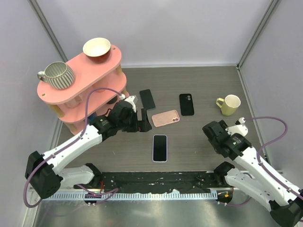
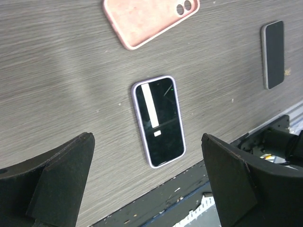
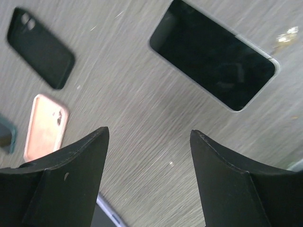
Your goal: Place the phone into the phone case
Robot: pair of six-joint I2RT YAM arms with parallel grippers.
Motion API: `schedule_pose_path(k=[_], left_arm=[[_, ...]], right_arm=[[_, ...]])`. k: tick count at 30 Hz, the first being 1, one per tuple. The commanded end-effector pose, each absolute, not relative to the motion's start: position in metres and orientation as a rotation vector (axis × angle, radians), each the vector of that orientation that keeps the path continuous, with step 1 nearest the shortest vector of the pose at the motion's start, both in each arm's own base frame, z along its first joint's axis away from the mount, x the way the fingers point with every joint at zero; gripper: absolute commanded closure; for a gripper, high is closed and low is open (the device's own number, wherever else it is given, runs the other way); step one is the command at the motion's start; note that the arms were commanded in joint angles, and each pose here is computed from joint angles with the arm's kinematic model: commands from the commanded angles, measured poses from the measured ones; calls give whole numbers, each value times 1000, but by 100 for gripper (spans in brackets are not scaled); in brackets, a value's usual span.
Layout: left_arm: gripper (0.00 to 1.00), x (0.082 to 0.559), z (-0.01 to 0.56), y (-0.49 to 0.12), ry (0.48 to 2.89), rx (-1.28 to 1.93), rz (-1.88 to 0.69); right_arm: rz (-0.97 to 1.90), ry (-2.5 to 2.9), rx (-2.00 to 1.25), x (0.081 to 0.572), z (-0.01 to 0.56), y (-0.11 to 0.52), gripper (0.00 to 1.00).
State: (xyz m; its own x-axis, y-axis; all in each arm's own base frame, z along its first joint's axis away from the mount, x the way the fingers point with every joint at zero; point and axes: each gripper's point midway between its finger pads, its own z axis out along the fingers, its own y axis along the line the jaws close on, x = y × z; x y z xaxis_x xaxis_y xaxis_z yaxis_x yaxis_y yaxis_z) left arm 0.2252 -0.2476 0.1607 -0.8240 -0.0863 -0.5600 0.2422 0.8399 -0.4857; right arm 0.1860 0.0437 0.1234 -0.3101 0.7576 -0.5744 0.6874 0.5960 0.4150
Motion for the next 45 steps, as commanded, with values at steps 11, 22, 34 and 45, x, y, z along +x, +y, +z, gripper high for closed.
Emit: schedule_pose_path(k=[11,22,34,45], left_arm=[[0,201,178,-195,2386,182,-577],[0,197,198,-185,2275,157,-615],[0,196,194,-189,2297,181,-623],[0,195,196,-188,2279,175,-631]], right_arm=[[-222,1975,869,226,163,4,19],[-498,2084,88,277,199,18,22],[-317,2464,-331,290,118,78,20],[-359,2592,-182,293,104,5,21]])
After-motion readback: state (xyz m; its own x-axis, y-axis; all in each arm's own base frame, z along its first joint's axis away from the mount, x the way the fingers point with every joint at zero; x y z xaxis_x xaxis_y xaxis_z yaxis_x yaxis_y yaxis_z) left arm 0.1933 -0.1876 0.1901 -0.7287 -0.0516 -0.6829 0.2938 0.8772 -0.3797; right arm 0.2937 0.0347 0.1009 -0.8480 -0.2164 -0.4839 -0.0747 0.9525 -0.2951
